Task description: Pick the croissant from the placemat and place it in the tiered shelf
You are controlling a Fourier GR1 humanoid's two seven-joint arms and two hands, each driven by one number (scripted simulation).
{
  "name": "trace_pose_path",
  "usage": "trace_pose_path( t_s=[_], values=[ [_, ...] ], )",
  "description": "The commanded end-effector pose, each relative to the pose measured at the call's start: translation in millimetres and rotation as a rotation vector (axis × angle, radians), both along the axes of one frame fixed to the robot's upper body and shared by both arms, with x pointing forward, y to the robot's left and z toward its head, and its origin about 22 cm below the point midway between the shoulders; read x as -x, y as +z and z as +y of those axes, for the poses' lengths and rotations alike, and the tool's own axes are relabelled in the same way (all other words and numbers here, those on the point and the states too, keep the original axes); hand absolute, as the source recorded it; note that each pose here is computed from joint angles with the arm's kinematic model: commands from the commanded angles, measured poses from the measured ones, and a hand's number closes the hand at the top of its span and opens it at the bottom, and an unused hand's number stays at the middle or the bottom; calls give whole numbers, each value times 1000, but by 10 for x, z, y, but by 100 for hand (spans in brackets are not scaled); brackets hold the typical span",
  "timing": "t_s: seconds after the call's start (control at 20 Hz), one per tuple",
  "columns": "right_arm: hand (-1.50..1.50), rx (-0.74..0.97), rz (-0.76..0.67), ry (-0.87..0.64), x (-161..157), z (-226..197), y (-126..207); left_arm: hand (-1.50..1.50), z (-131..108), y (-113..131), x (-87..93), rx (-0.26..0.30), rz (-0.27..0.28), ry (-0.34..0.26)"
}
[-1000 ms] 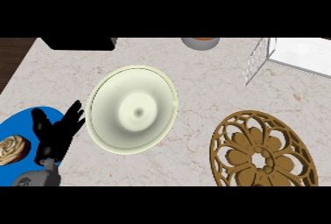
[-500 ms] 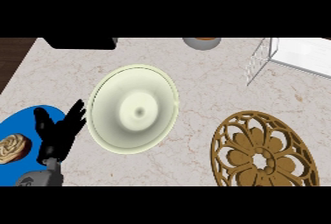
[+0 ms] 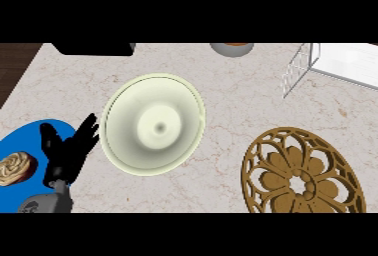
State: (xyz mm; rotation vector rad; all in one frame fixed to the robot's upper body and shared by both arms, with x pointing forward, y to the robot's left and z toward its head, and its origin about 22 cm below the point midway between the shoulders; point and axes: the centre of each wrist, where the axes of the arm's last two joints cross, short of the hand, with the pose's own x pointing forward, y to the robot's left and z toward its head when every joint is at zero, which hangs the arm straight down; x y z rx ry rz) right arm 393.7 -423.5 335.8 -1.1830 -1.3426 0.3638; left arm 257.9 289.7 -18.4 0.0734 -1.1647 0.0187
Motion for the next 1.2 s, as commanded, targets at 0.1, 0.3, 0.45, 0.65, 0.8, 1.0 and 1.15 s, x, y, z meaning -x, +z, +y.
trace_pose_path(
  t_s=[0.1,0.3,0.45,0.65,0.8,1.0,1.15],
  values=[
    [150,-3,-43,18,-143,20,-210,0,77,-11,106,-25,51,-7],
    [150,8,-50,31,-59,-244,-253,0,-91,-23,81,2,45,-2],
    [150,6,-37,69,-142,-95,-196,0,-78,-104,0,6,45,15],
    [150,65,18,44,-109,-181,-198,0,-24,-9,-4,-11,39,-7],
    [150,-50,-46,21,-166,-68,-123,0,28,-37,-35,-8,53,15],
    [-150,-217,-175,-36,-108,-169,-77,0,131,-101,94,5,38,21],
    [-150,-285,-218,-28,-88,-211,-36,0,69,-39,113,-11,33,-3]
  ],
)
